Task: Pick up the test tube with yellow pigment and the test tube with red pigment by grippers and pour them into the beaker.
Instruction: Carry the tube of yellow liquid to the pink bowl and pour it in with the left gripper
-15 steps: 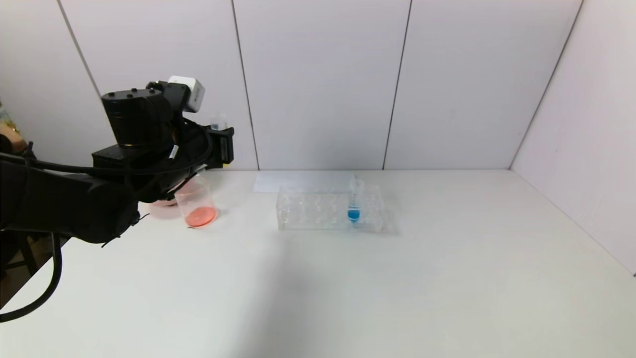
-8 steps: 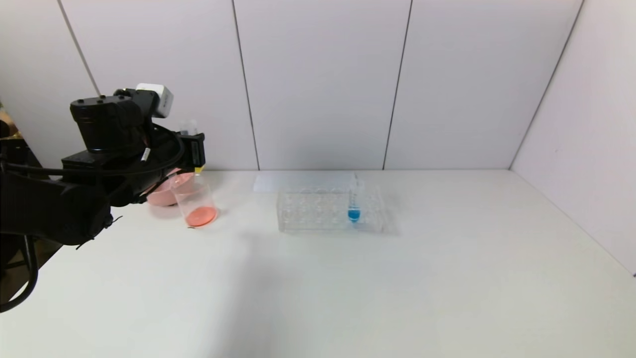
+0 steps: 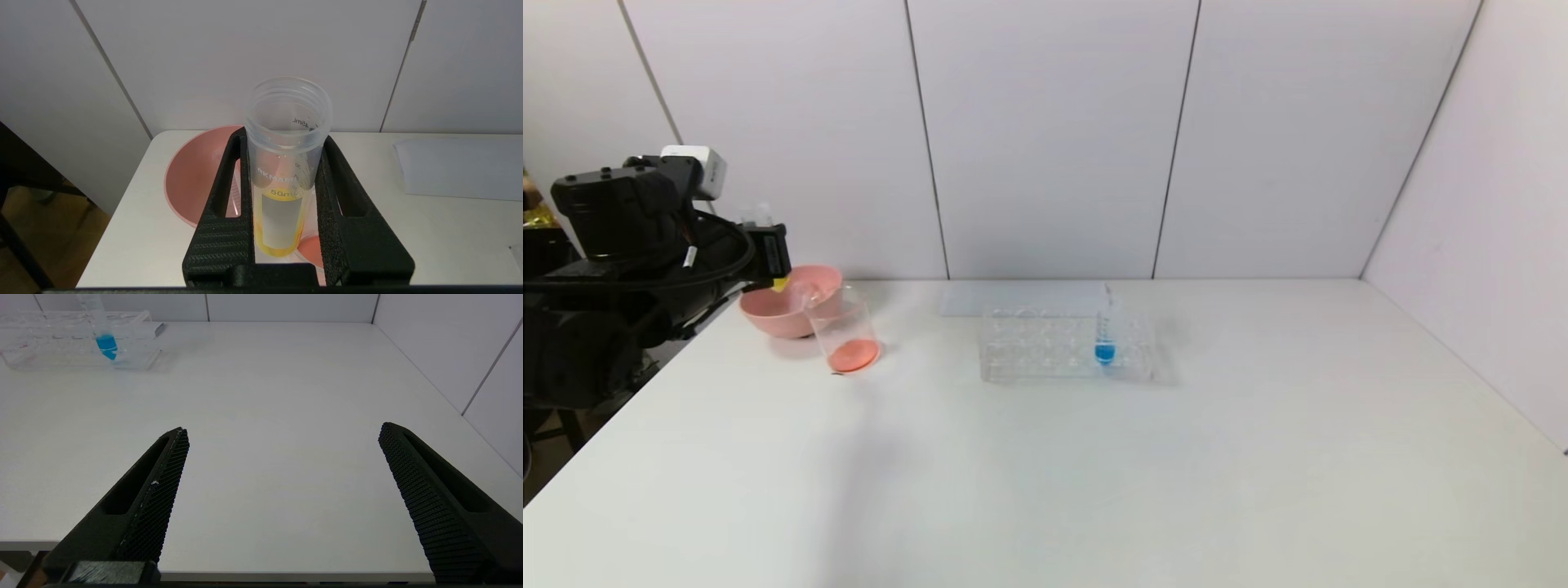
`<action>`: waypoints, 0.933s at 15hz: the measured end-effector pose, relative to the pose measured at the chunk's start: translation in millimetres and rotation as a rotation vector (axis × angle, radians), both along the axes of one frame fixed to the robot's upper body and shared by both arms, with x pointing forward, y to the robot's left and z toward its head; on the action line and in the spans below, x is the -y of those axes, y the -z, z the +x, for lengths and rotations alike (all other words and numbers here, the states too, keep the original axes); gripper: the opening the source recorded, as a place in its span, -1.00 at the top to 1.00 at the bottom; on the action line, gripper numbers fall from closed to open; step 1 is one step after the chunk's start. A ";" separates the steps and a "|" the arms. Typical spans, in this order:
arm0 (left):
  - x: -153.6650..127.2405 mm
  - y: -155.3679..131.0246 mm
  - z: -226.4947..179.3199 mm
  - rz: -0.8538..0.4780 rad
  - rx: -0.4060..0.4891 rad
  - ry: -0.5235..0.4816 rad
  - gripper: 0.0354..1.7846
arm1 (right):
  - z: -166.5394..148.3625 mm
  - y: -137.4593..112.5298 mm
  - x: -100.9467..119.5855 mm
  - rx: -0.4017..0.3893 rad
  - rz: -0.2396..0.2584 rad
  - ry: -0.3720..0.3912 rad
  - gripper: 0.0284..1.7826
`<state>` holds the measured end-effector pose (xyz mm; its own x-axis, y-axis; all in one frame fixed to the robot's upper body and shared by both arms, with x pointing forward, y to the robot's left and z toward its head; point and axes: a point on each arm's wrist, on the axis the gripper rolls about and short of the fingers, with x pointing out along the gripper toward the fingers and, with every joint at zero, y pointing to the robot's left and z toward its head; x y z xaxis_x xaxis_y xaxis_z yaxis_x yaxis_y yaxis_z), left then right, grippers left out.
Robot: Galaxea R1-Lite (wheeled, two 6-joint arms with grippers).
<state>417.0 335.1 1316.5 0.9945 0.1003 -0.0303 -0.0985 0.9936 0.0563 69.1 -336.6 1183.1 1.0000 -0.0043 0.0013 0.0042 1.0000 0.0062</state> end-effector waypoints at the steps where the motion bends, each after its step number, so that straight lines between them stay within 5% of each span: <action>1: -3.8 1.3 -0.5 0.000 -0.005 -0.011 0.53 | 0.0 0.0 0.0 0.000 0.000 0.000 -0.91; 14: -21.0 9.7 -3.8 0.021 0.020 -0.069 0.53 | 0.0 0.0 0.0 0.000 0.000 0.000 -0.91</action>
<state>413.2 356.0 1306.8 0.9856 0.1690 -0.0072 -0.1680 0.9830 0.0743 69.1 -336.6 1183.1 1.0000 -0.0043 0.0013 0.0042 1.0000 0.0062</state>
